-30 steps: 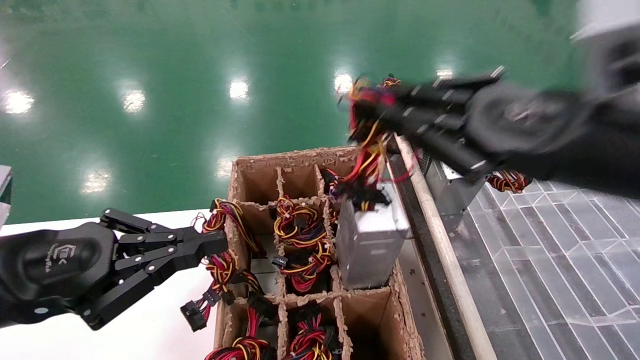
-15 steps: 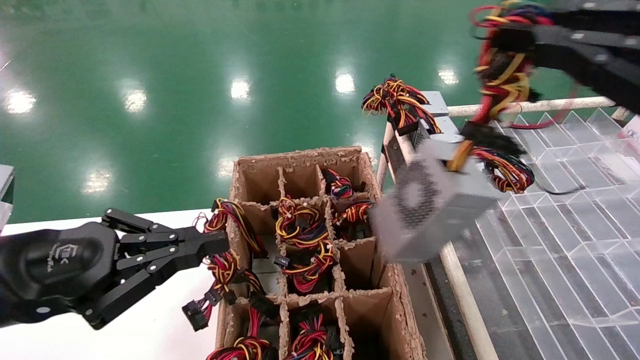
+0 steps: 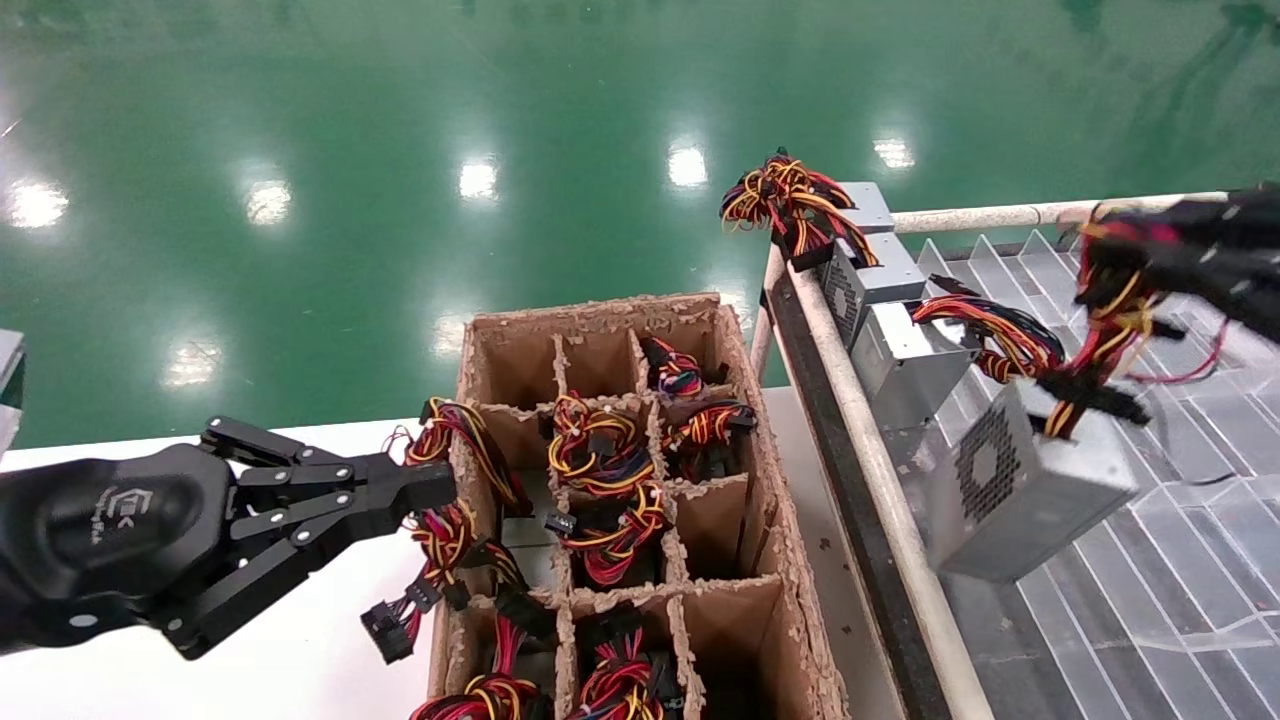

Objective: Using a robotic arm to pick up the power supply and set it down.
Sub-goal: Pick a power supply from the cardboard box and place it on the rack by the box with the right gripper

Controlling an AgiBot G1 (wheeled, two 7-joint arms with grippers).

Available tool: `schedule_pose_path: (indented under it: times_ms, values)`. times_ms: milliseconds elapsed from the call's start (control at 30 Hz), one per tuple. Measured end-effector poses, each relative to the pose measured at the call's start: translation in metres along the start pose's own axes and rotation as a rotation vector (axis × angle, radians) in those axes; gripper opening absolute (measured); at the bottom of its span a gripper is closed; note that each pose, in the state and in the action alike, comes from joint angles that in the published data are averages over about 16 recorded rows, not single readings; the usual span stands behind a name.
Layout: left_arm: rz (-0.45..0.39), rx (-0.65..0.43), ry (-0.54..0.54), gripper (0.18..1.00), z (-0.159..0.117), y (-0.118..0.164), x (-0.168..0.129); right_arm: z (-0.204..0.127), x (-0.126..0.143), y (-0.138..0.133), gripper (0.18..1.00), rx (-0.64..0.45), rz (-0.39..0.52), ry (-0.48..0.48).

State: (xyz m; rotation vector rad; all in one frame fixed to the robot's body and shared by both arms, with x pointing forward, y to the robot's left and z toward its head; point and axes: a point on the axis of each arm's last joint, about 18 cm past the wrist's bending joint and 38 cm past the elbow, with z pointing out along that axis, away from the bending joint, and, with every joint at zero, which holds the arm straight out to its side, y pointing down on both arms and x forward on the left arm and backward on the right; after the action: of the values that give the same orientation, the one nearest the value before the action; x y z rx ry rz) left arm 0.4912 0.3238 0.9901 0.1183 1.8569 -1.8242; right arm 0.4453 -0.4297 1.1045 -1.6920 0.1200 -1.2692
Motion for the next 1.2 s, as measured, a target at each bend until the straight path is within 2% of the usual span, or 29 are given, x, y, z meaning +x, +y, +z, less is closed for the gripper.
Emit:
schedule_pose_path:
  times_ms: [233, 500, 867, 1200]
  values:
    - [0.000, 0.000, 0.000, 0.191, 0.000, 0.000, 0.000, 0.018, 0.003, 0.028, 0.239, -0.010, 0.051, 0.019]
    - [0.000, 0.000, 0.000, 0.191, 0.000, 0.000, 0.000, 0.051, 0.007, 0.048, 0.239, 0.021, 0.082, 0.020]
    - [0.000, 0.000, 0.000, 0.191, 0.000, 0.000, 0.000, 0.094, 0.009, 0.062, 0.239, 0.023, 0.095, -0.017]
    - [0.000, 0.000, 0.000, 0.191, 0.000, 0.000, 0.000, 0.104, 0.012, 0.063, 0.239, 0.013, 0.105, -0.038]
